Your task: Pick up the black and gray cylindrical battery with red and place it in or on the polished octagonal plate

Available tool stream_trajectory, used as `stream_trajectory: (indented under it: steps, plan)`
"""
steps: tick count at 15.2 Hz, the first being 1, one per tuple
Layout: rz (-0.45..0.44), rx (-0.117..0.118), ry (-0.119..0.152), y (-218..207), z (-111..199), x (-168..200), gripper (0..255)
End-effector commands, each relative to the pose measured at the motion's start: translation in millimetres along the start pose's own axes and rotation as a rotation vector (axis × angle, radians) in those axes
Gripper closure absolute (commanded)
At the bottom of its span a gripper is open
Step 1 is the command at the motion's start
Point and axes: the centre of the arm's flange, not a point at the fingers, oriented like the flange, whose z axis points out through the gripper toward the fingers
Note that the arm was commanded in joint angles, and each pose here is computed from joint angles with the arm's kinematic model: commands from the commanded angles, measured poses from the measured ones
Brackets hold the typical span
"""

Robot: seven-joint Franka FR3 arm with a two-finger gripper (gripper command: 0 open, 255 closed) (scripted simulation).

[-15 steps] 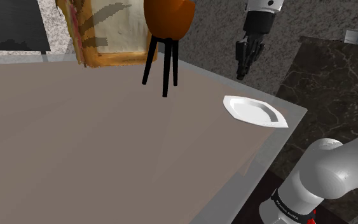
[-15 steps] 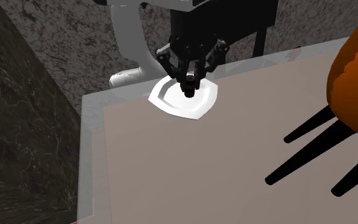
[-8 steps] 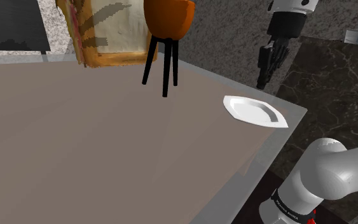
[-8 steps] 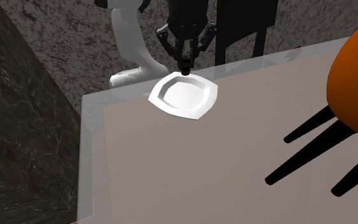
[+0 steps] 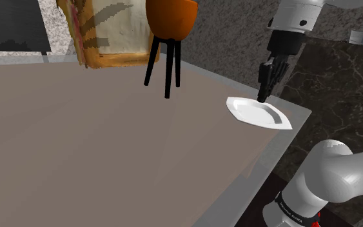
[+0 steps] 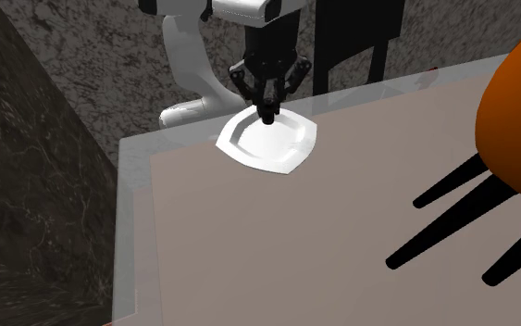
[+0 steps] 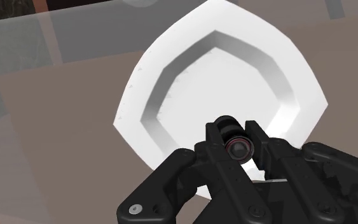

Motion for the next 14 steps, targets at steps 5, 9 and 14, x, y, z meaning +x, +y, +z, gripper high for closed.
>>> stream_trajectory:
  steps: [5, 9, 14]
  plan:
    - [0.0, 0.0, 0.0, -1.1, 32.1, 0.8, 255]
    - [0.0, 0.0, 0.0, -1.1, 37.0, 1.0, 255]
    - [0.0, 0.0, 0.0, -1.1, 37.0, 1.0, 255]
